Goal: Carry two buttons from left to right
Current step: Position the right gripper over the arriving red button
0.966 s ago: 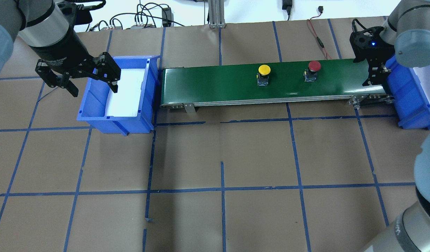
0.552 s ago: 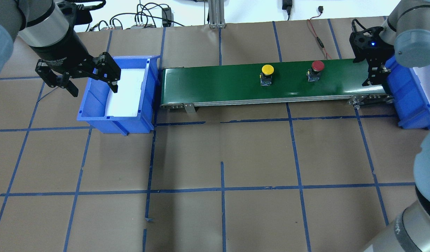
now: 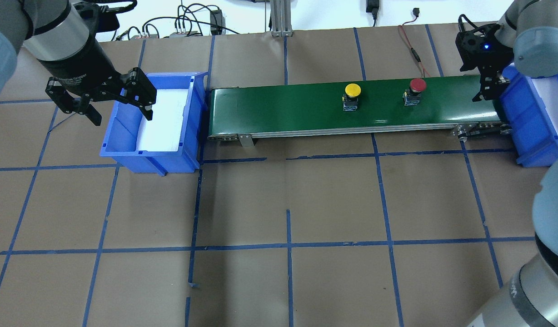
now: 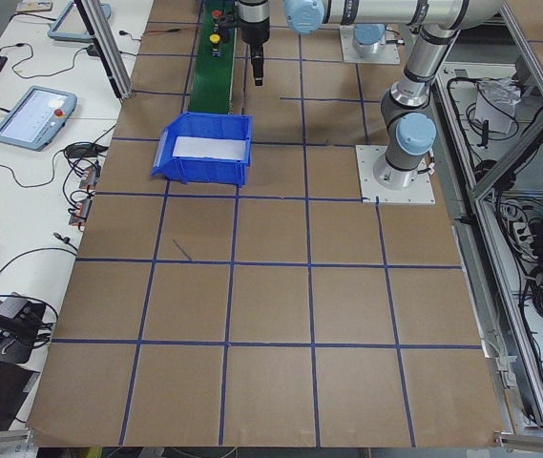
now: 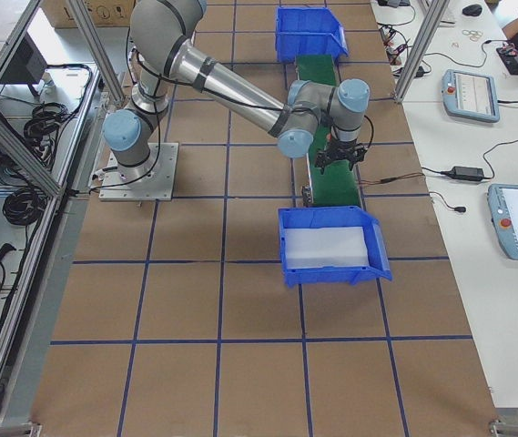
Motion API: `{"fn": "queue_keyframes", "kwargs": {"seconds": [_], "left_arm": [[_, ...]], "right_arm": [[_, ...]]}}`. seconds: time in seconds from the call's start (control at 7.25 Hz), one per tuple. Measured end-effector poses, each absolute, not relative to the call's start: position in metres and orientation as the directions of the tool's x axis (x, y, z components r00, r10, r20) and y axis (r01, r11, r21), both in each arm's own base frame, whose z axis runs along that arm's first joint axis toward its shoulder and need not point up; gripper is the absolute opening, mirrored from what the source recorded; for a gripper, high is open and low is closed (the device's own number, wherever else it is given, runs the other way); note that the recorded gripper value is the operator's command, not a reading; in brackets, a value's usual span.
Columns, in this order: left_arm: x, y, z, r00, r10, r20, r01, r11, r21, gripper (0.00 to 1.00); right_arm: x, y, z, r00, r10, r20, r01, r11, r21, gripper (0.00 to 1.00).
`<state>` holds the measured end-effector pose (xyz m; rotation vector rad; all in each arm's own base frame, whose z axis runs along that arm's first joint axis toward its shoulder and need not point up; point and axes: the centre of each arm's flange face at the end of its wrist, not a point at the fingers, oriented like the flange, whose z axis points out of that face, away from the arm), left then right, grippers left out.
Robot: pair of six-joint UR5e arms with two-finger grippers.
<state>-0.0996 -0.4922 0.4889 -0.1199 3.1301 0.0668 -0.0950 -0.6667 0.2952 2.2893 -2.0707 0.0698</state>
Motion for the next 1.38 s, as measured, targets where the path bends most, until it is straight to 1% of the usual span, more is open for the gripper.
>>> {"fn": "queue_keyframes", "kwargs": {"seconds": [0.41, 0.97, 1.38], "left_arm": [[-0.100, -0.492, 0.489, -0.997, -0.076, -0.010, -0.077, 0.996, 0.042, 1.00], [-0.100, -0.492, 0.489, -0.997, -0.077, -0.009, -0.077, 0.996, 0.042, 1.00], [-0.099, -0.492, 0.489, -0.997, -0.077, -0.010, -0.077, 0.996, 0.042, 1.00]], "right_arm": [[-0.099, -0.671, 0.302, 0.101, -0.992, 0.070, -0.994, -0.097, 0.055, 1.00], [-0.093, -0.669, 0.292, 0.063, -0.997, 0.051, -0.998, -0.062, 0.035, 1.00], [-0.084, -0.670, 0.282, 0.028, -0.998, 0.056, -0.999, -0.029, -0.018, 1.00]]}}
